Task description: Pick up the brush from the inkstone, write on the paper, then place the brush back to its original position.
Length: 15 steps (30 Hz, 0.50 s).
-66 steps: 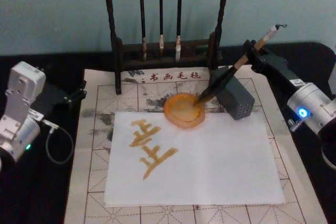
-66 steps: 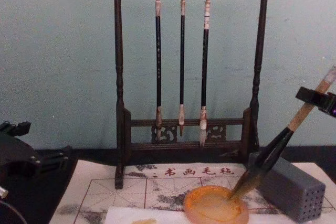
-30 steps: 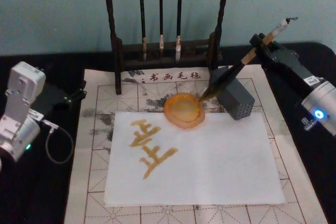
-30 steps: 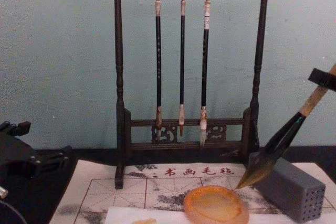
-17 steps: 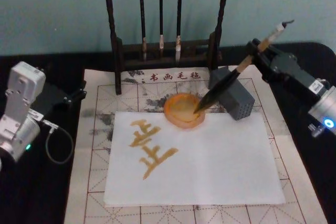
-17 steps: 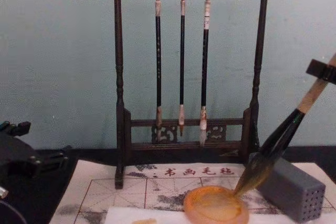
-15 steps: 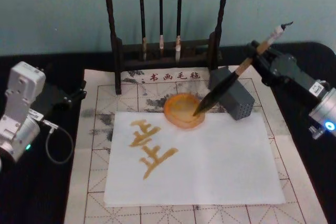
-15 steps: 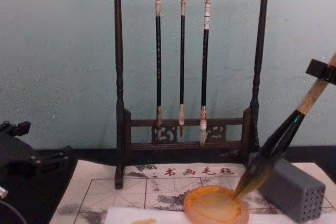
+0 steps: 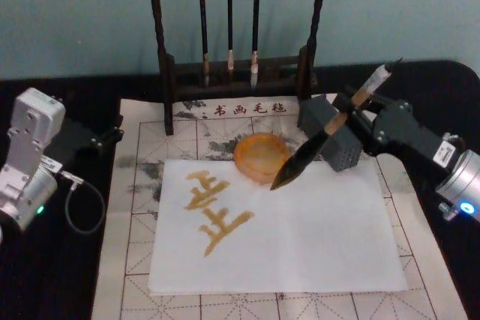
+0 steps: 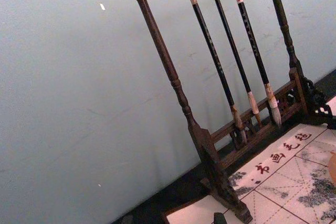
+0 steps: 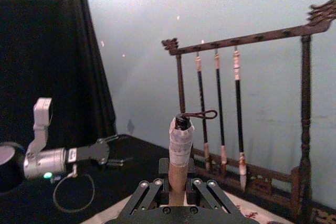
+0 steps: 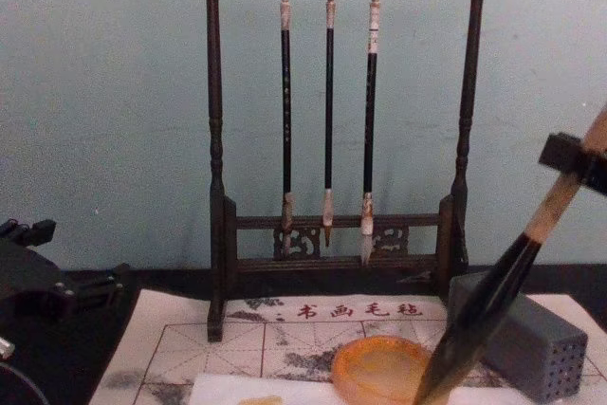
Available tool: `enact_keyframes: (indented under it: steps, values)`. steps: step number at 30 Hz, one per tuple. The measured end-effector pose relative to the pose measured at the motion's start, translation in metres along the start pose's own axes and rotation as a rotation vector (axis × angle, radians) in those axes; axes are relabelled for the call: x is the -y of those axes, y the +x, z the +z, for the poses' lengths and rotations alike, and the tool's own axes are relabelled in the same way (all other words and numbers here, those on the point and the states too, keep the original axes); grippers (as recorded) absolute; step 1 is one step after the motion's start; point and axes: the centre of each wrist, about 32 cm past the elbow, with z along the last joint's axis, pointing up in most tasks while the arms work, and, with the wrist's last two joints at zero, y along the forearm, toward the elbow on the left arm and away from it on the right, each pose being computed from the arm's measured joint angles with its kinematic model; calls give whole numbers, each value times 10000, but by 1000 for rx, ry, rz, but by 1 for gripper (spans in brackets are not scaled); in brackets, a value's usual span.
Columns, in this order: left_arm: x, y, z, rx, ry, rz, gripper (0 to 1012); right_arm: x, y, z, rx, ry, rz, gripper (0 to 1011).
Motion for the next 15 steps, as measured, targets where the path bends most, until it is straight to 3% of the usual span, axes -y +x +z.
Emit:
enact_keyframes:
  steps: [15]
  values:
    - [0,0,0,0,0,0,1001,-34,-72,-151,50,-45,32,187]
